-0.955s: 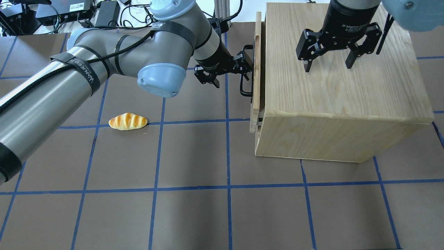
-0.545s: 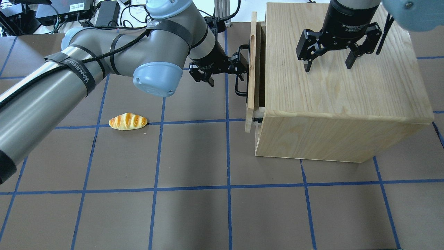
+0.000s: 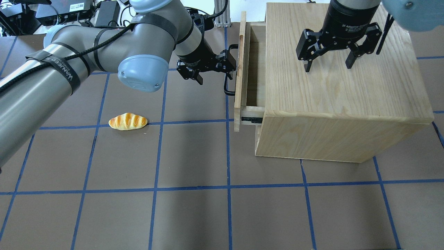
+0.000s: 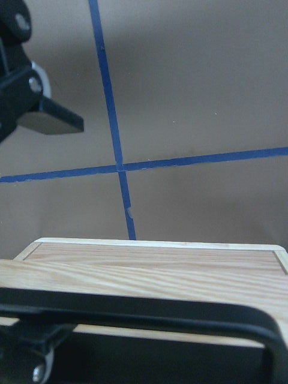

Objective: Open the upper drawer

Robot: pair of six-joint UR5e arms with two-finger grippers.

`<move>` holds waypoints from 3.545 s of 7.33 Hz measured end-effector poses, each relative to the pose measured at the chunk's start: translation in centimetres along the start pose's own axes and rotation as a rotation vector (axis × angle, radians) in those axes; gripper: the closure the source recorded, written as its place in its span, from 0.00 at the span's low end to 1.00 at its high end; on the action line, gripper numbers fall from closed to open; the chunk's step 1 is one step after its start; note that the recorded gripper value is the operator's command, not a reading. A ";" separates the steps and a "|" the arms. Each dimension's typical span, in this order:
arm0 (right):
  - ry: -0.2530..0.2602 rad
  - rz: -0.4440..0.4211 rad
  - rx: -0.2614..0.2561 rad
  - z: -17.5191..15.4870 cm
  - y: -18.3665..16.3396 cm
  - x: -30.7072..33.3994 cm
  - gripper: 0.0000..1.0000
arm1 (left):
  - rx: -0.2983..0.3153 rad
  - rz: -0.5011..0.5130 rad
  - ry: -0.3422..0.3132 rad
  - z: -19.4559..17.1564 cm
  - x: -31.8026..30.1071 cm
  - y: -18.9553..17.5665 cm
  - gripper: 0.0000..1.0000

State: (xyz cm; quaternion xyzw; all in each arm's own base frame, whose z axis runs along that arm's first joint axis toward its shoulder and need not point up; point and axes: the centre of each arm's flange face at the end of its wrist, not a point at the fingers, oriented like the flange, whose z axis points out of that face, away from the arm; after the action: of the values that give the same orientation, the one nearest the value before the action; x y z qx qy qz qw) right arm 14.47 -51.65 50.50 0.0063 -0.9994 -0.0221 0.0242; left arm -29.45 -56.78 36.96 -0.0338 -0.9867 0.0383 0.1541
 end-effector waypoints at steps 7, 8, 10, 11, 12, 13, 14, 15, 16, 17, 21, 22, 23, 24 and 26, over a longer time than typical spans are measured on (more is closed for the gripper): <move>0.000 -0.001 0.000 0.0 0.0 0.0 0.00 | -0.020 0.013 -0.025 -1.7 -6.2 -0.2 0.00; 0.000 -0.001 0.000 0.0 0.0 0.0 0.00 | -0.016 0.008 -0.033 -1.9 -6.7 -0.3 0.00; 0.000 0.000 0.000 0.0 0.0 0.0 0.00 | -0.012 0.002 -0.044 -2.3 -7.1 -0.4 0.00; 0.000 0.000 0.000 0.0 0.0 0.0 0.00 | -0.015 0.000 -0.055 -2.4 -7.3 -0.3 0.00; 0.000 0.000 0.000 0.0 0.0 0.0 0.00 | -0.024 -0.004 -0.068 -2.4 -7.5 -0.2 0.00; 0.000 0.000 0.000 0.0 0.0 0.0 0.00 | -0.035 -0.007 -0.075 -2.4 -7.6 -0.1 0.00; 0.000 0.000 0.000 0.0 0.0 0.0 0.00 | -0.042 -0.009 -0.080 -2.4 -7.6 0.1 0.00; 0.000 0.000 0.000 0.0 0.0 0.0 0.00 | -0.045 -0.012 -0.088 -2.6 -7.8 0.1 0.00; 0.000 0.000 0.000 0.0 0.0 0.0 0.00 | -0.045 -0.015 -0.097 -2.9 -8.0 0.1 0.00; 0.000 -0.001 0.000 0.0 0.0 0.0 0.00 | -0.045 -0.016 -0.102 -3.1 -8.0 0.1 0.00; 0.000 0.000 0.000 0.0 0.0 0.0 0.00 | -0.067 -0.024 -0.107 -3.8 -7.9 0.5 0.00; 0.000 -0.001 0.000 0.0 0.0 0.0 0.00 | -0.067 -0.024 -0.105 -4.1 -7.8 0.6 0.00; 0.000 -0.001 0.000 0.0 0.0 0.0 0.00 | -0.069 -0.026 -0.101 -5.0 -7.6 0.7 0.00; 0.000 -0.001 -0.001 0.0 0.0 0.0 0.00 | -0.076 -0.029 -0.099 -6.5 -7.2 1.1 0.00; 0.000 0.000 -0.001 0.0 0.0 0.0 0.00 | -0.081 -0.031 -0.133 -10.8 -6.6 3.1 0.00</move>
State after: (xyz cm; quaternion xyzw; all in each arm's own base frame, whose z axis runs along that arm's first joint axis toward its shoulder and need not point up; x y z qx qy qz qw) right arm 14.46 -51.65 50.47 0.0063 -0.9994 -0.0224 0.0242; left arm -19.67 -53.55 44.93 -0.0222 -0.9959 -0.0016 0.0875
